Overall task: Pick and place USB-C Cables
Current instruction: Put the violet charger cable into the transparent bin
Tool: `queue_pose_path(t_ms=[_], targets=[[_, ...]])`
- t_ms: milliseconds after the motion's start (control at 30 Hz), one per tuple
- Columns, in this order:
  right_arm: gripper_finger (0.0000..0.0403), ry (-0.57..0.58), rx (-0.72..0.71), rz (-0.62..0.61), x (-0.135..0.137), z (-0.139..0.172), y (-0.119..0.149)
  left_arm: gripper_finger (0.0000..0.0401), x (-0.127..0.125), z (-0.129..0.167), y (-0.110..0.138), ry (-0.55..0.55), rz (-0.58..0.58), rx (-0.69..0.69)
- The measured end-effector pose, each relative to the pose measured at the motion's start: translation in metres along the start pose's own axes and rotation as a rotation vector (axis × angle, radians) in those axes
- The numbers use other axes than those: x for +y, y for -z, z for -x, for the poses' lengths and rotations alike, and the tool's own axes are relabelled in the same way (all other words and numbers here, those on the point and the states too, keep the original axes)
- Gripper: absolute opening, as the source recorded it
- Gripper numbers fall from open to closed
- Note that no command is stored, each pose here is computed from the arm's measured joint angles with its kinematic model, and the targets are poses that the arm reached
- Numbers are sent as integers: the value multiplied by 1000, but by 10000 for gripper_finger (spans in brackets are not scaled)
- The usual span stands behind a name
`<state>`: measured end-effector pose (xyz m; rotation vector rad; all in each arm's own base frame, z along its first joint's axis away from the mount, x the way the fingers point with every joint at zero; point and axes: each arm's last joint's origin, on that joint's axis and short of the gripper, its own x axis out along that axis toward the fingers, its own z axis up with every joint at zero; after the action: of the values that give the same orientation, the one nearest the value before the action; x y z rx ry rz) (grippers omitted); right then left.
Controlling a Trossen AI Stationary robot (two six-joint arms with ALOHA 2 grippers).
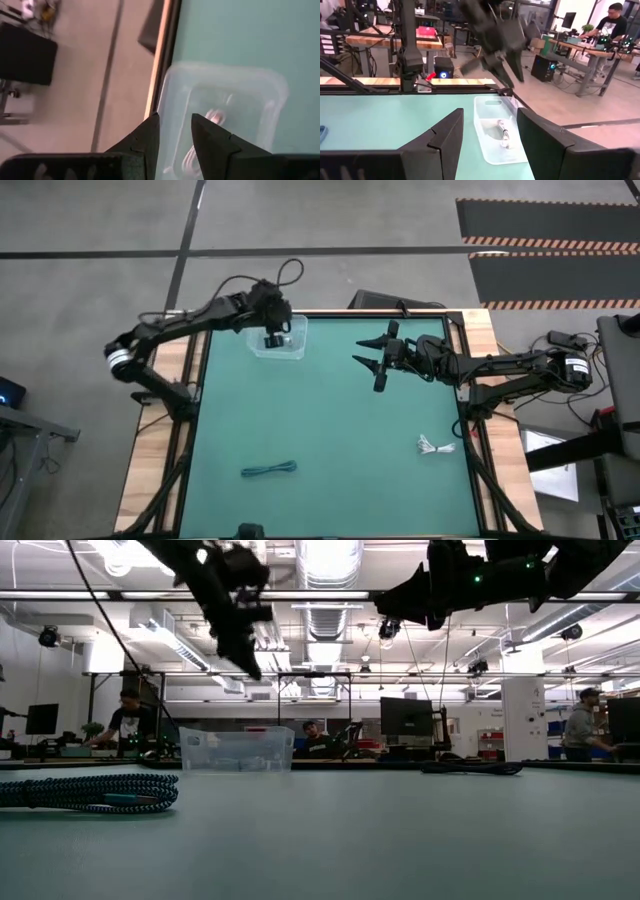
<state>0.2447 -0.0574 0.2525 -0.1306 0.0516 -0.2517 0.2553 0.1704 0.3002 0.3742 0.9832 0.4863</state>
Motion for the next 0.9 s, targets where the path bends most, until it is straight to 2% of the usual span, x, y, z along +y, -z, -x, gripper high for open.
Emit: queue_pose_path(t_ms=[100,200,367,500,667,900], targets=[[178,-1,5,-12,0,0,0,96,-9,26,-7,25,56,-98],[178,-1,7,-30,0,0,1,96,-25,45,-10,95,89,-189],[178,-5,52,-42,1,0,5,95,-56,65,-7,187,109,-257],[178,19,135,-94,1,1,13,95,-80,72,-1,234,116,-326],[178,169,252,-139,-2,3,24,95,-104,71,8,267,154,-445],[178,279,355,-236,-13,7,36,95,-121,64,16,258,203,-618]])
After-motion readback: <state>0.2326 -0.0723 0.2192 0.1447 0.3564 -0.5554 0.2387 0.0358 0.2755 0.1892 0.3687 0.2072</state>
